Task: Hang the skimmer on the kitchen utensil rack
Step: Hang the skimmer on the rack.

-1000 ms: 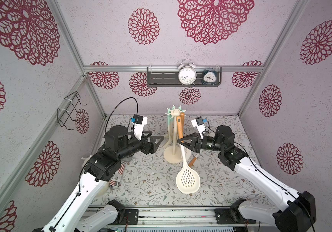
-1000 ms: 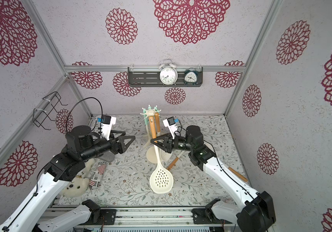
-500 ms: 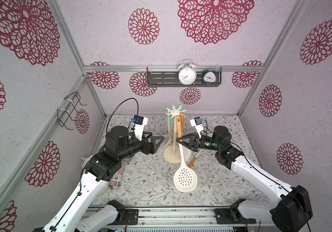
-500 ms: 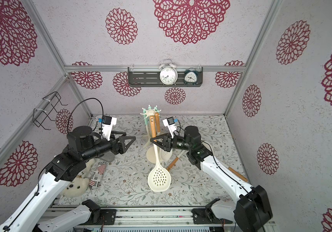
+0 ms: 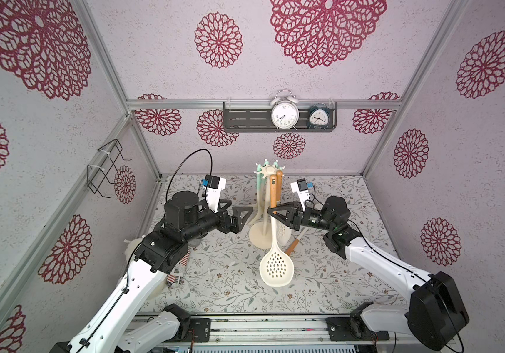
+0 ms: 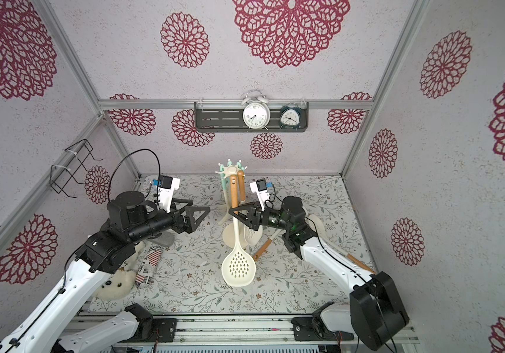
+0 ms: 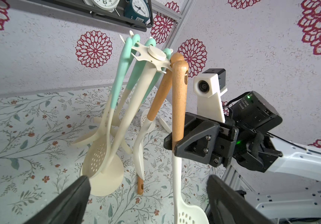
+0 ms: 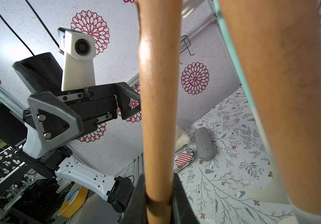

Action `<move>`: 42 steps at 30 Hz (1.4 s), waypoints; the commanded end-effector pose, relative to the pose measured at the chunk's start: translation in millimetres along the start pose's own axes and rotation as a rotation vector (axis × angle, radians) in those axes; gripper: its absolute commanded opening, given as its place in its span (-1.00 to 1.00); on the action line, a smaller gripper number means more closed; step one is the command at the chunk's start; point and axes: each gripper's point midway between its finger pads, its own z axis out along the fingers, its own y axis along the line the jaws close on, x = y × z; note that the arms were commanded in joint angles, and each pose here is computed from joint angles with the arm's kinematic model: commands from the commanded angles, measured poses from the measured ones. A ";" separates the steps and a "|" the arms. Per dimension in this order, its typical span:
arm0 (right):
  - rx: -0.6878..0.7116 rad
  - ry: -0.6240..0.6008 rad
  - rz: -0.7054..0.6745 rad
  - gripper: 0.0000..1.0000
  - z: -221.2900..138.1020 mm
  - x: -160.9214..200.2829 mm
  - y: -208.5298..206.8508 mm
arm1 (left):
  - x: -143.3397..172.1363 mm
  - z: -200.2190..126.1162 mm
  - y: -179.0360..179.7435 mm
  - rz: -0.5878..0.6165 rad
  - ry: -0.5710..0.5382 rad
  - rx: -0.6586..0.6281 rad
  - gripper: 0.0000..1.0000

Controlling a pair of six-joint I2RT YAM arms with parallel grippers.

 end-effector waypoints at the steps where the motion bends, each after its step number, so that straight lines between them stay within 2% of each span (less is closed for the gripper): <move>1: 0.111 0.049 0.189 -0.91 -1.0 28.2 -39.6 | -21.4 5.8 7.1 0.009 -0.075 -0.040 0.95; 5: 0.119 0.030 0.197 -0.89 -0.3 27.4 -43.6 | -28.1 21.9 8.9 0.006 -0.079 -0.048 0.95; 12: 0.145 0.028 0.202 -0.85 -1.5 28.2 -48.0 | -30.9 49.8 -7.6 0.008 -0.087 0.014 0.95; 16: 0.175 0.030 0.202 -0.82 -2.6 29.8 -53.1 | -33.2 58.9 -16.5 -0.002 -0.105 0.044 0.95; 24: 0.190 0.047 0.199 -0.78 -4.6 34.2 -54.7 | -44.3 65.6 -15.3 -0.036 -0.188 0.014 0.99; 31: 0.190 0.056 0.198 -0.78 -4.5 36.8 -55.3 | -36.8 83.0 -31.2 -0.039 -0.151 0.074 0.72; 33: 0.189 0.057 0.198 -0.79 -4.4 37.1 -55.6 | -34.0 87.6 -28.8 -0.047 -0.143 0.063 0.66; 38: 0.185 0.062 0.200 -0.79 -4.7 37.7 -54.0 | -28.3 94.8 -12.6 -0.078 -0.130 -0.017 0.32; 42: 0.181 0.064 0.199 -0.78 -4.9 37.7 -52.8 | -23.0 102.6 -8.0 -0.089 -0.107 -0.035 0.26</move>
